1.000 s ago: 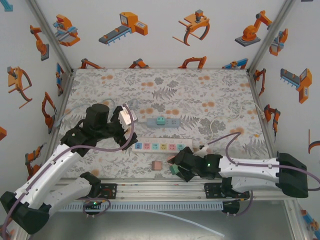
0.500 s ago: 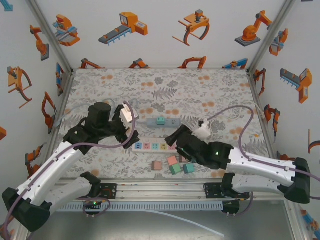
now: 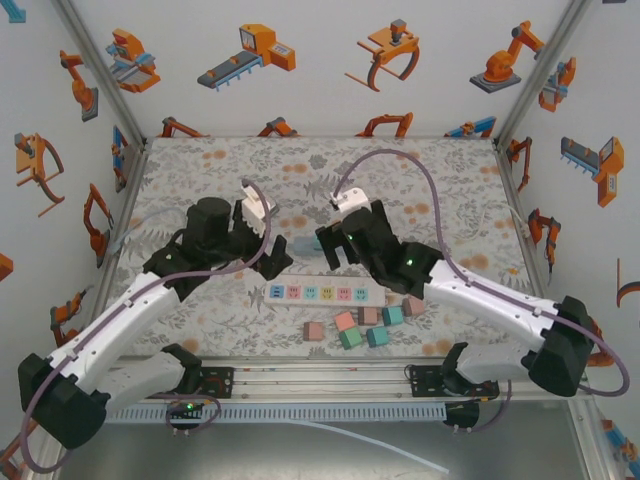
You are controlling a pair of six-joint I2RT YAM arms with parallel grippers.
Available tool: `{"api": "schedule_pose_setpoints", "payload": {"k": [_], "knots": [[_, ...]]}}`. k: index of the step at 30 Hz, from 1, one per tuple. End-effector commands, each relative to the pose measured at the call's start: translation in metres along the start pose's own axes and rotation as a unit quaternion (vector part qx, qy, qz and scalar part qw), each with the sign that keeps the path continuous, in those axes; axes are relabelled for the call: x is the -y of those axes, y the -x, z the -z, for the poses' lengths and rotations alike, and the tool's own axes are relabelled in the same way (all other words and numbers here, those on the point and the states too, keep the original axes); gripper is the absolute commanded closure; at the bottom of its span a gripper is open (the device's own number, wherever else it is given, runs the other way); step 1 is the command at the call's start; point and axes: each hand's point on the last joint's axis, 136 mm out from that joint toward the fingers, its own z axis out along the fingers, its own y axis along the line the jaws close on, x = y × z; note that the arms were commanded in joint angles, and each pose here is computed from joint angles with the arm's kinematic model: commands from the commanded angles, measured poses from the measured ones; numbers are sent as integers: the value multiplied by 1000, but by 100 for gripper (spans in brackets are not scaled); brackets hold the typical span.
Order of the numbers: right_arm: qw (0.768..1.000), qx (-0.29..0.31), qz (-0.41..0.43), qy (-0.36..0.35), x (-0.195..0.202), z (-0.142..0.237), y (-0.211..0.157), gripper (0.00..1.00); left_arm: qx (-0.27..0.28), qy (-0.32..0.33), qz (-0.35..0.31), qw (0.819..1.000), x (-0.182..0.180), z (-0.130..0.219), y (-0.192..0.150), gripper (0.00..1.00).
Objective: Pull the plug off the socket
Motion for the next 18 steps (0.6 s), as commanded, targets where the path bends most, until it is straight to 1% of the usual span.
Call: {"api": "schedule_pose_setpoints", "payload": {"k": [1, 3, 5, 7, 11, 14, 16, 18], "knots": [[984, 50, 160, 61, -10, -14, 27, 1, 25, 33, 70, 997, -19, -12, 15, 3], [969, 62, 213, 111, -20, -23, 23, 1, 19, 53, 111, 992, -31, -21, 15, 3], [951, 81, 253, 160, -28, -31, 18, 1, 11, 90, 171, 981, -50, -29, 13, 3], [937, 96, 269, 199, -30, -38, 16, 2, 7, 109, 224, 968, -68, -36, 10, 3], [916, 107, 264, 283, -27, -54, 8, 5, 2, 109, 309, 945, -95, -53, 0, 3], [901, 97, 268, 328, -27, -69, -3, 8, -9, 113, 353, 929, -112, -65, -14, 2], [896, 78, 279, 336, -28, -83, -13, 9, -24, 112, 364, 924, -117, -75, -23, 1], [889, 58, 291, 348, -30, -94, -23, 11, -45, 104, 370, 922, -117, -87, -33, 4]]}}
